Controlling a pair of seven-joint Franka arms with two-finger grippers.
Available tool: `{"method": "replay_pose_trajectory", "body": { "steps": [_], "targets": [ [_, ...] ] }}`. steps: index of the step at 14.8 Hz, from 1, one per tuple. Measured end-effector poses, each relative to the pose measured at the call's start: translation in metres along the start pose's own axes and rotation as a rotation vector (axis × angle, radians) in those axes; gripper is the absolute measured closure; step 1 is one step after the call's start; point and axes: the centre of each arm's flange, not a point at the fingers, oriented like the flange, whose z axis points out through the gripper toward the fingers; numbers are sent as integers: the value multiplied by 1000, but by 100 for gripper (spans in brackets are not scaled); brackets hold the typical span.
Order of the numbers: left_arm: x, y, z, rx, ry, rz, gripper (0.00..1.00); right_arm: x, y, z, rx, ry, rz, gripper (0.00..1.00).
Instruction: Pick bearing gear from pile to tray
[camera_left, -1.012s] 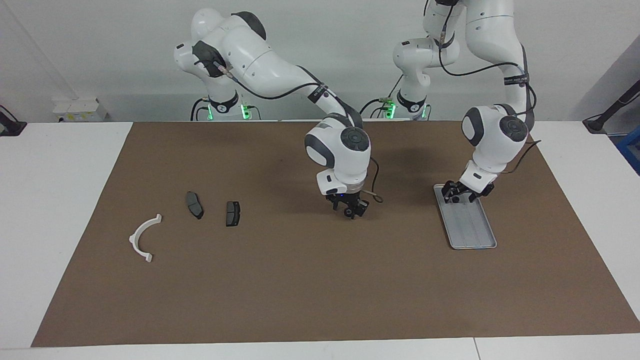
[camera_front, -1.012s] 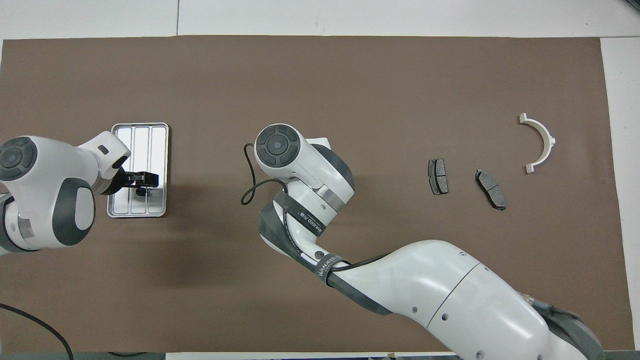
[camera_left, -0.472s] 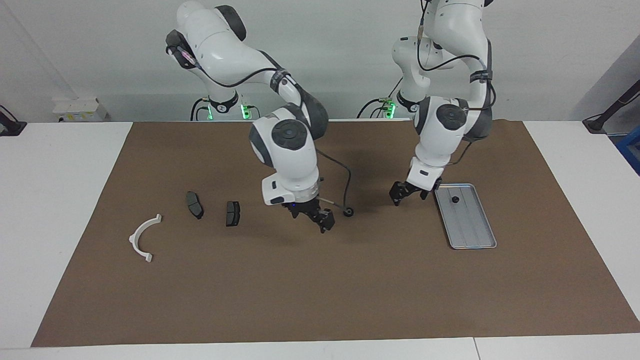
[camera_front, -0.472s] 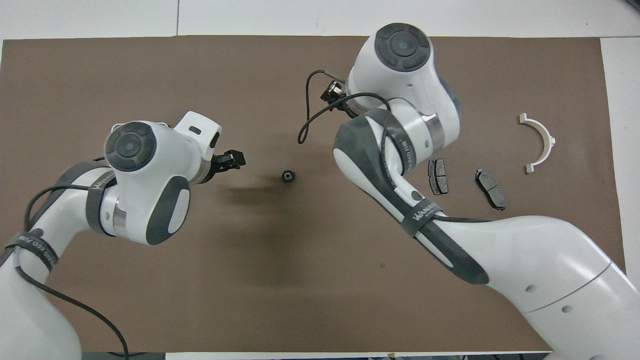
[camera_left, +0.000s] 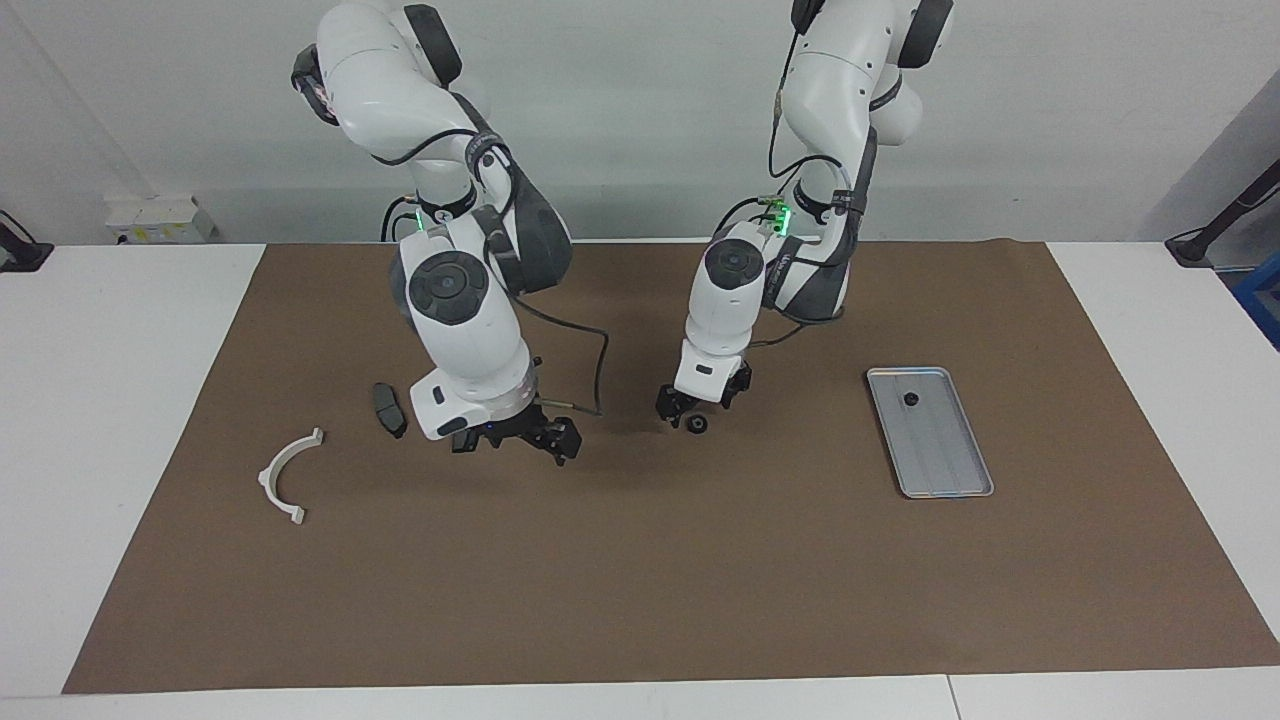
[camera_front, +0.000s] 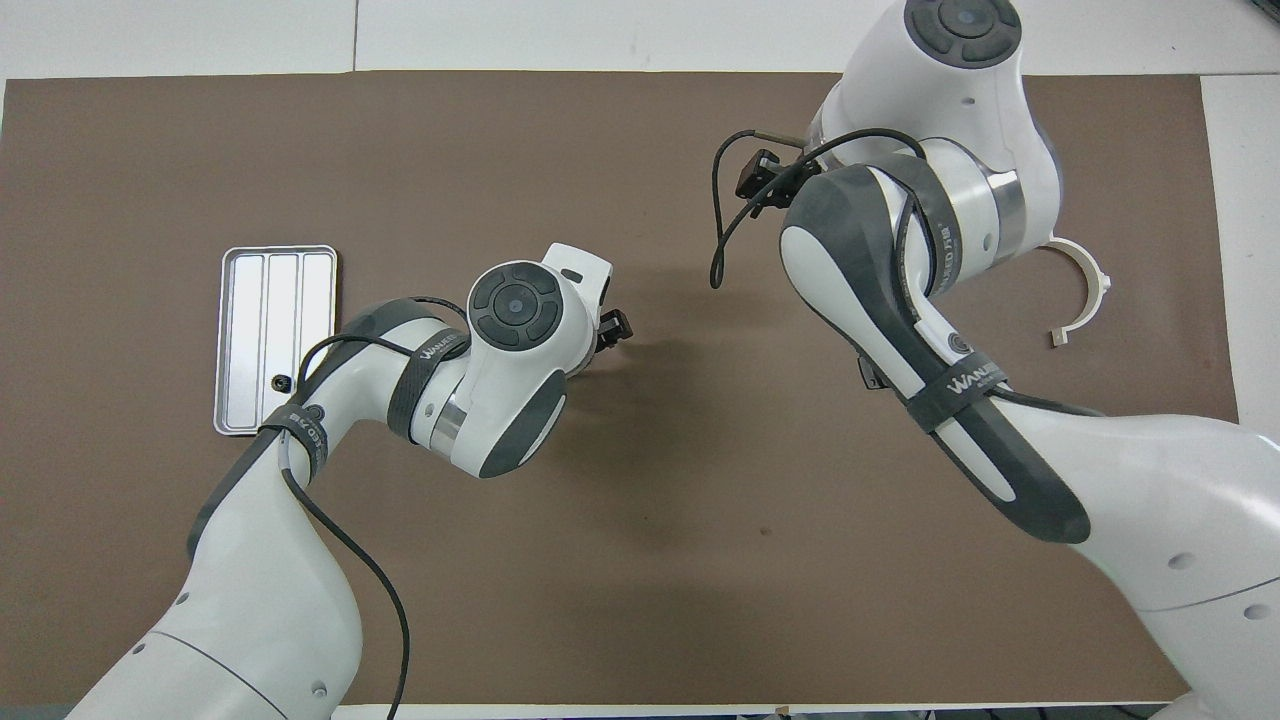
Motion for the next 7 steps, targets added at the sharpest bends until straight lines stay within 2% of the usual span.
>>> {"method": "replay_pose_trajectory", "body": {
  "steps": [7],
  "targets": [
    [4, -4, 4, 21, 15, -9, 1, 23, 96, -41, -53, 44, -350, 0]
  ]
}}
